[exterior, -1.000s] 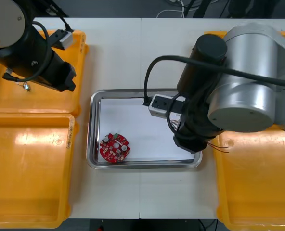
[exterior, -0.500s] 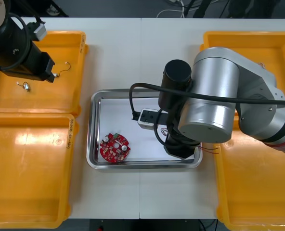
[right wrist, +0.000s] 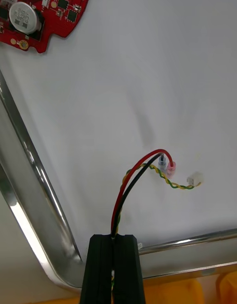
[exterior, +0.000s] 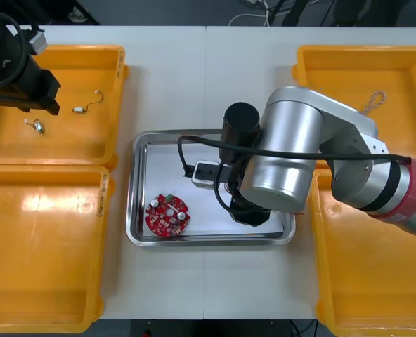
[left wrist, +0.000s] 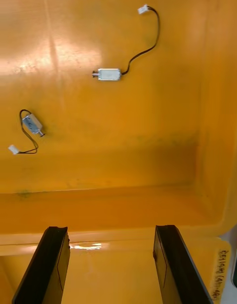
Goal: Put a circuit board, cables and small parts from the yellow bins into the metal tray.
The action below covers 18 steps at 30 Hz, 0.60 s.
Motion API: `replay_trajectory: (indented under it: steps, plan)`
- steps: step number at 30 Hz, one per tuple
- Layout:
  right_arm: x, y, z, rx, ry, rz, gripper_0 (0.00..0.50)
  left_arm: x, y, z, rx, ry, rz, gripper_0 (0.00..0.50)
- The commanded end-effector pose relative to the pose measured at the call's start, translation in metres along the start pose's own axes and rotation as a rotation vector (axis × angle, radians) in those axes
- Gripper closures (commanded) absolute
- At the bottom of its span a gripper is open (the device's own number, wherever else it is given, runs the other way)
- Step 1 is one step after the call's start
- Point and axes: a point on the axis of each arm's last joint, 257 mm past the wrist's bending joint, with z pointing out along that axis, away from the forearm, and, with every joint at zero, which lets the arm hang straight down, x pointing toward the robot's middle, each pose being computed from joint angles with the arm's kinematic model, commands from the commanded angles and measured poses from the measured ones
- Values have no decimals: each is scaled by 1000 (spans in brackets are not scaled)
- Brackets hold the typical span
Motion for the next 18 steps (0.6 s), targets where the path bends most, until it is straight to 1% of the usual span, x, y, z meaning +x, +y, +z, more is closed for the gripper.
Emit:
replay_trajectory:
  steps: [1, 3, 5, 7, 8, 12, 16, 18]
  plan:
    - [-13, -4, 3, 63, -14, -85, 500, -29, 31, -32, -38, -81, 99, 0]
    - [-11, -3, 9, 66, -11, -91, 500, -32, 36, -29, -20, -90, 80, 0]
    - [-10, -3, 13, 60, -7, -89, 500, -37, 38, -28, -16, -103, 73, 0]
    - [-12, -3, 16, 57, -14, -89, 500, -41, 40, -26, -18, -113, 69, 0]
    - [-13, -2, 19, 55, -17, -91, 500, -44, 41, -24, -15, -123, 65, 0]
    - [-16, -1, 29, 46, -36, -81, 500, -53, 46, -16, -5, -142, 47, 0]
    - [-18, 0, 35, 39, -52, -71, 500, -57, 50, -11, 1, -148, 31, 0]
    - [-17, 1, 37, 38, -52, -68, 500, -59, 54, -6, 2, -149, 20, 0]
